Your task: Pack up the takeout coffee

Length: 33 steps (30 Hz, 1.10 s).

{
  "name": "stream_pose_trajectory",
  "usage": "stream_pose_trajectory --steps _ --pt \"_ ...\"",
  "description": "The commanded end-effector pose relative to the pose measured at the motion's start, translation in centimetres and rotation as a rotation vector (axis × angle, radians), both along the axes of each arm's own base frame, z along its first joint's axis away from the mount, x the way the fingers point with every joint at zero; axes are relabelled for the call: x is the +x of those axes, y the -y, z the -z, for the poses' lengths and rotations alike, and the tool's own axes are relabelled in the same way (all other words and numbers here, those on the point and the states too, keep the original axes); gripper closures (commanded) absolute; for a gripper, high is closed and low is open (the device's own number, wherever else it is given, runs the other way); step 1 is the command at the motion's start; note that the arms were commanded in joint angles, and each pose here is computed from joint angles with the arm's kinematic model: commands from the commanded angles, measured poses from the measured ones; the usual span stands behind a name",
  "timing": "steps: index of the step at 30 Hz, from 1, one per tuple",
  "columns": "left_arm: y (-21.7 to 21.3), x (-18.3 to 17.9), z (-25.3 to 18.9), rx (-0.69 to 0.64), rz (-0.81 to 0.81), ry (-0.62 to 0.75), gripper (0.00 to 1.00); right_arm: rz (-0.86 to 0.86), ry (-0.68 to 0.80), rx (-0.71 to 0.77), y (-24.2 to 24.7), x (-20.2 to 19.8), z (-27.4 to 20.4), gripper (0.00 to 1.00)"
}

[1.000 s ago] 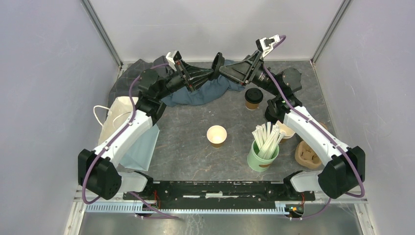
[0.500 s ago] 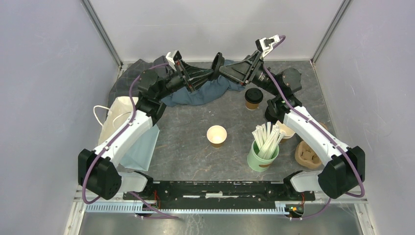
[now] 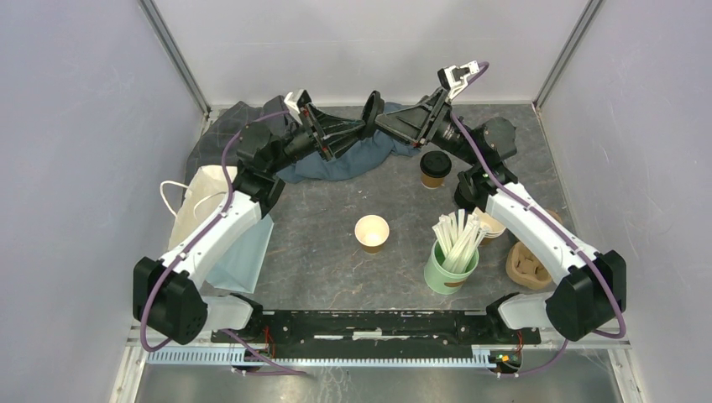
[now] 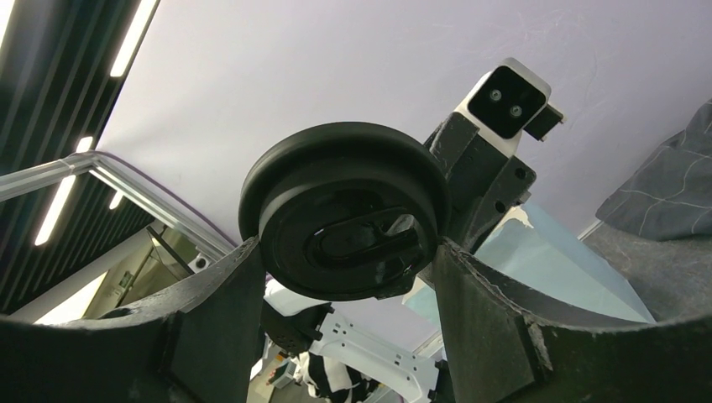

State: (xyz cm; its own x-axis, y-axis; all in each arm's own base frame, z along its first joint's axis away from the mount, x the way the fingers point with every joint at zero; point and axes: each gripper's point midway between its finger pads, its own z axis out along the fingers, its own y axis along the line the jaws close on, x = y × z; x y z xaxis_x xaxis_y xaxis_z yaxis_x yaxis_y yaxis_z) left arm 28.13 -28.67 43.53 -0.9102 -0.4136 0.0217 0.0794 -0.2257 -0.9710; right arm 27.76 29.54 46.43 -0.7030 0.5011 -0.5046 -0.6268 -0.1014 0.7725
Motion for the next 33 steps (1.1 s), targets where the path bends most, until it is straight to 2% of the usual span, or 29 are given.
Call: stream_pose_trajectory --steps 1,8,10,13,16,19,24,25,28,33 --pt "-0.3 -0.6 0.6 0.017 -0.002 -0.014 0.62 0.012 0.081 0.070 0.8 -1.3 -2.3 0.37" --pt "-1.8 -0.7 3.3 0.056 -0.051 -0.039 0.31 0.015 0.055 0.029 0.8 -1.5 -0.2 0.38" --pt "-2.8 -0.5 4.5 0.109 -0.084 -0.035 0.24 0.020 0.037 -0.016 0.7 -1.6 1.4 0.38" --pt "-4.4 -0.1 6.3 0.229 -0.123 -0.022 0.19 0.045 0.002 -0.128 0.8 -1.3 5.0 0.38" --pt "-6.0 0.5 9.2 0.415 -0.162 -0.042 0.18 0.107 -0.049 -0.359 1.2 -0.5 10.3 0.38" --pt "-7.3 1.0 11.5 0.598 -0.180 -0.043 0.17 0.201 -0.052 -0.721 3.4 0.4 16.1 0.37" --pt "-8.5 2.5 13.1 0.788 -0.189 0.001 0.19 0.227 -0.044 -1.266 7.9 -0.1 22.1 0.39" --pt "-8.7 3.0 13.3 0.819 -0.192 0.011 0.20 0.225 -0.013 -1.349 8.2 -0.3 22.1 0.38" --pt "-9.3 4.2 13.5 0.902 -0.209 0.052 0.20 0.201 0.002 -1.567 8.9 -1.1 22.9 0.38" --pt "-10.6 5.8 13.8 1.025 -0.240 0.139 0.20 0.130 0.005 -1.780 8.1 -2.0 23.6 0.40"
